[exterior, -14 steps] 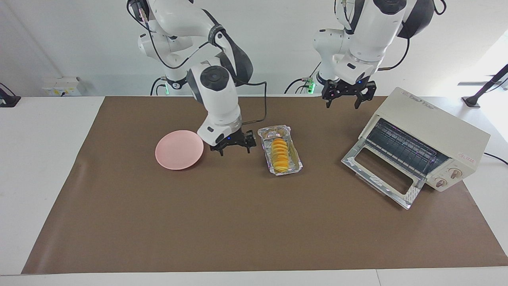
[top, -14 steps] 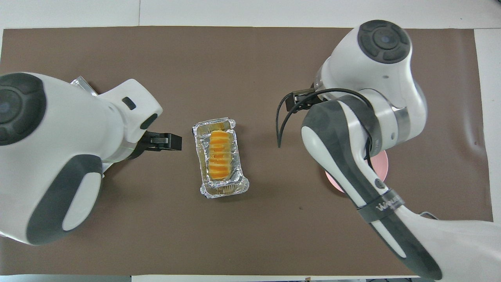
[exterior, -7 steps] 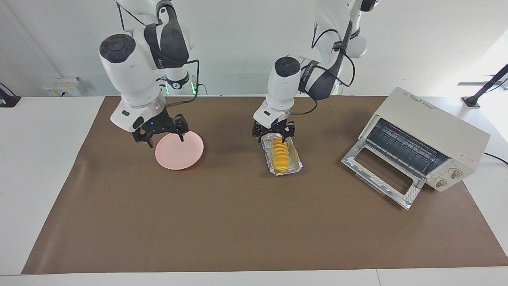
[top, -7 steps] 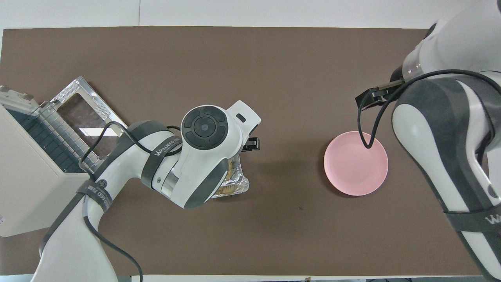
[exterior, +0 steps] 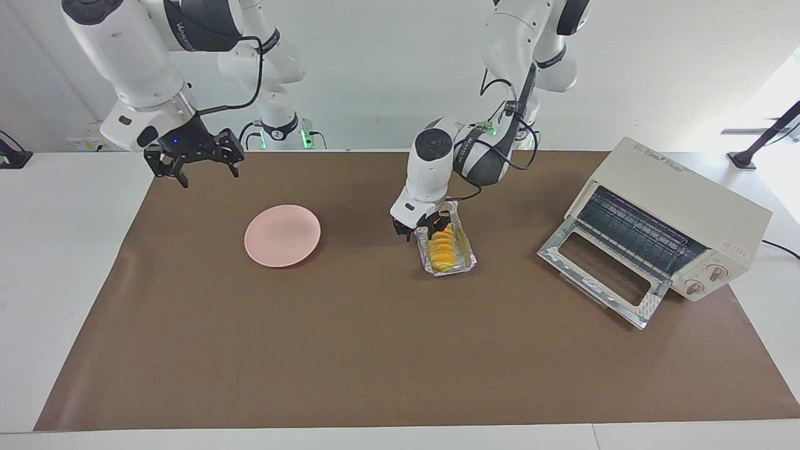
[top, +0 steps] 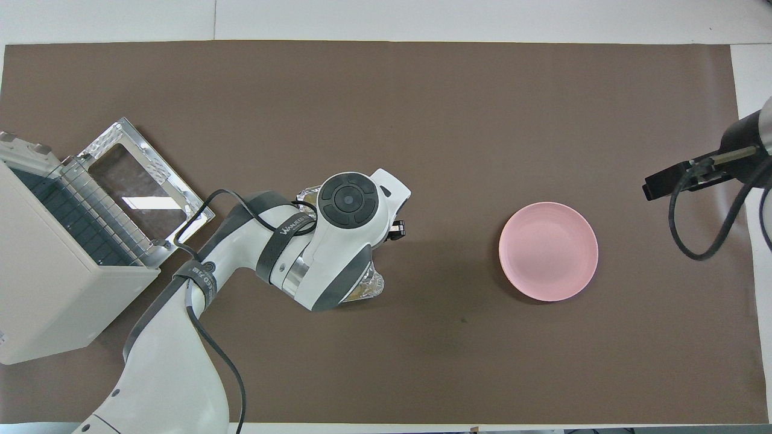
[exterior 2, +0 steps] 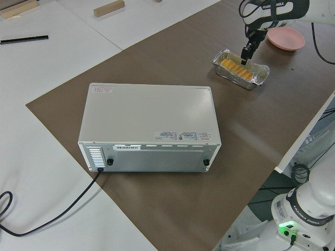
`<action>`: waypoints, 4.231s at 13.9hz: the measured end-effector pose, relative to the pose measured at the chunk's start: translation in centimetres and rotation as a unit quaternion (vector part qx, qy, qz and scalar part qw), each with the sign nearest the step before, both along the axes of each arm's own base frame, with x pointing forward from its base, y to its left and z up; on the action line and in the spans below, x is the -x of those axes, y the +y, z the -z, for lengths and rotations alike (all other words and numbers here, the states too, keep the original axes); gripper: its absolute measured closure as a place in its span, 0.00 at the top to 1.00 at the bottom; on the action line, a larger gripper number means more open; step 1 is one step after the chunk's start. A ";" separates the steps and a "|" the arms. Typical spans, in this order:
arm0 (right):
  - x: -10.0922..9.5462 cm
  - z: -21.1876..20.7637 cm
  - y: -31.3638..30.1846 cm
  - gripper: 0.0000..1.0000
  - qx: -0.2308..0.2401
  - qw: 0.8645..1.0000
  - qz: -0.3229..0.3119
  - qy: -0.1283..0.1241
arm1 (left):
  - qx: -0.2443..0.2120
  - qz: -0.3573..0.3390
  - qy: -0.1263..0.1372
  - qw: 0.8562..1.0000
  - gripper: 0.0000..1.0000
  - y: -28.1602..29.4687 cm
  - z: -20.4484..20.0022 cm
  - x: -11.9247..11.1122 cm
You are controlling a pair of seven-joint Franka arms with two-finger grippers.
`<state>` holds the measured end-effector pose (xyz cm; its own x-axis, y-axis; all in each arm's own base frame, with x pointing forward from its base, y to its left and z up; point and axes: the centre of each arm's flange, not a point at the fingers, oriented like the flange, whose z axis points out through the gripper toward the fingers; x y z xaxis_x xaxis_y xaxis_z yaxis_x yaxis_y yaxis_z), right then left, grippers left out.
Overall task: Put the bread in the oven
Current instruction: 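Carry the foil tray into the open toaster oven with the left gripper, then push the tray deeper into the oven and open the left gripper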
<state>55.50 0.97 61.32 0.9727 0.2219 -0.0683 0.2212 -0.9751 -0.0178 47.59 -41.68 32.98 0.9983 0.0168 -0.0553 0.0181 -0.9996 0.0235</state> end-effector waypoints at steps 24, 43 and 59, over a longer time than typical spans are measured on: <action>0.3 -0.1 -2.7 1.00 0.000 1.000 0.023 0.002 | -0.087 -0.216 0.018 0.972 0.02 37.4 -8.1 -16.2; 0.5 -0.1 -2.6 1.00 0.000 1.000 0.024 0.006 | -0.115 -0.259 0.063 0.957 0.22 45.0 -7.3 -13.7; 0.5 -0.1 -2.6 1.00 0.000 1.000 0.024 0.006 | -0.089 -0.062 0.023 0.994 1.00 39.5 -25.2 -7.5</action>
